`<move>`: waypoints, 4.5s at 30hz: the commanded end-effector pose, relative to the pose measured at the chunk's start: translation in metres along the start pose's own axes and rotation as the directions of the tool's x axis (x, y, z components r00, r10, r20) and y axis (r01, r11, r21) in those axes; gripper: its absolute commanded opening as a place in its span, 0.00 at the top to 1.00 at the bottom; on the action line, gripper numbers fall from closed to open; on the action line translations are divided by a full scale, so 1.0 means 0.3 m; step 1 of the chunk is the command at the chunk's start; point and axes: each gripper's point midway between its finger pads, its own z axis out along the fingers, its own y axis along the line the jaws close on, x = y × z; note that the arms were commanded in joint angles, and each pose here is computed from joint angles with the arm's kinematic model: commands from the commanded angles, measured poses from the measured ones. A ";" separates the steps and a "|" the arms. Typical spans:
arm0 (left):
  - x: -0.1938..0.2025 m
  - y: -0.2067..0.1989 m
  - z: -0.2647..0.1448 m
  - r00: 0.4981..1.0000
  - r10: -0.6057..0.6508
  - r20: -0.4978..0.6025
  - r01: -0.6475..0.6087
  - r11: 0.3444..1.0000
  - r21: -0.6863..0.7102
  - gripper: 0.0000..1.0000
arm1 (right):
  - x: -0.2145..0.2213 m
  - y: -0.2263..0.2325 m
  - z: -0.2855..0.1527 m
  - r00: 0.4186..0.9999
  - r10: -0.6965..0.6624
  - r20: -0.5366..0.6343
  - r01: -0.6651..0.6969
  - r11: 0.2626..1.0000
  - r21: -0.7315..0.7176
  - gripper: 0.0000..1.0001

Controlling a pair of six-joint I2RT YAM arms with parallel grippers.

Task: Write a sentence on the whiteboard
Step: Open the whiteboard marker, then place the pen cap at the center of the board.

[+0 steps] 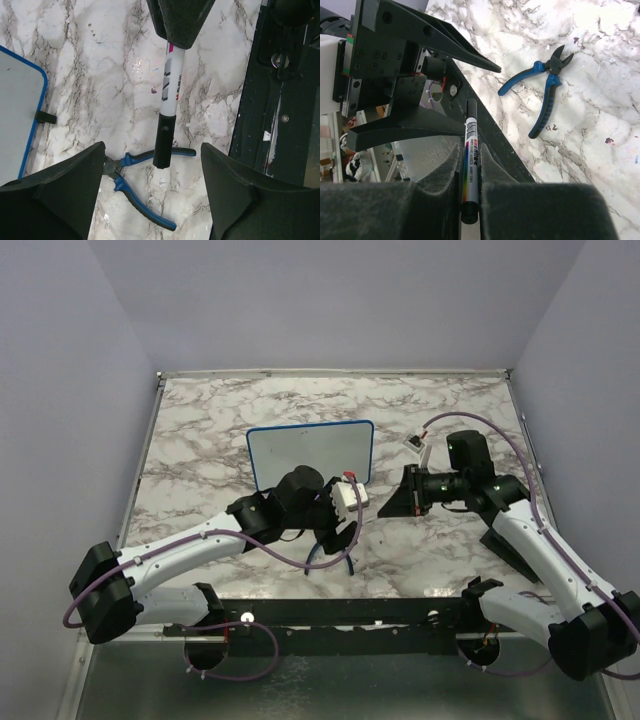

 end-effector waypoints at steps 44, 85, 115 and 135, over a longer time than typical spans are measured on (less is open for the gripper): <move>0.036 -0.078 0.002 0.999 0.031 0.019 -0.032 0.998 0.059 1.00 | -0.033 0.063 -0.059 0.995 -0.076 -0.065 0.078 0.997 0.029 0.99; 0.154 0.002 -0.060 0.996 0.059 -0.060 -0.066 0.989 -0.136 1.00 | -0.108 0.068 -0.231 0.987 -0.161 -0.003 0.153 0.932 0.330 1.00; 0.529 0.268 -0.220 0.671 -0.661 0.334 0.590 0.204 -0.781 1.00 | -0.253 -0.096 -0.234 0.824 -0.343 0.451 0.094 0.867 0.489 0.99; 0.681 0.254 -0.174 0.605 -0.753 0.259 0.584 0.199 -0.787 0.59 | -0.195 -0.143 -0.189 0.838 -0.343 0.424 0.117 0.872 0.475 0.99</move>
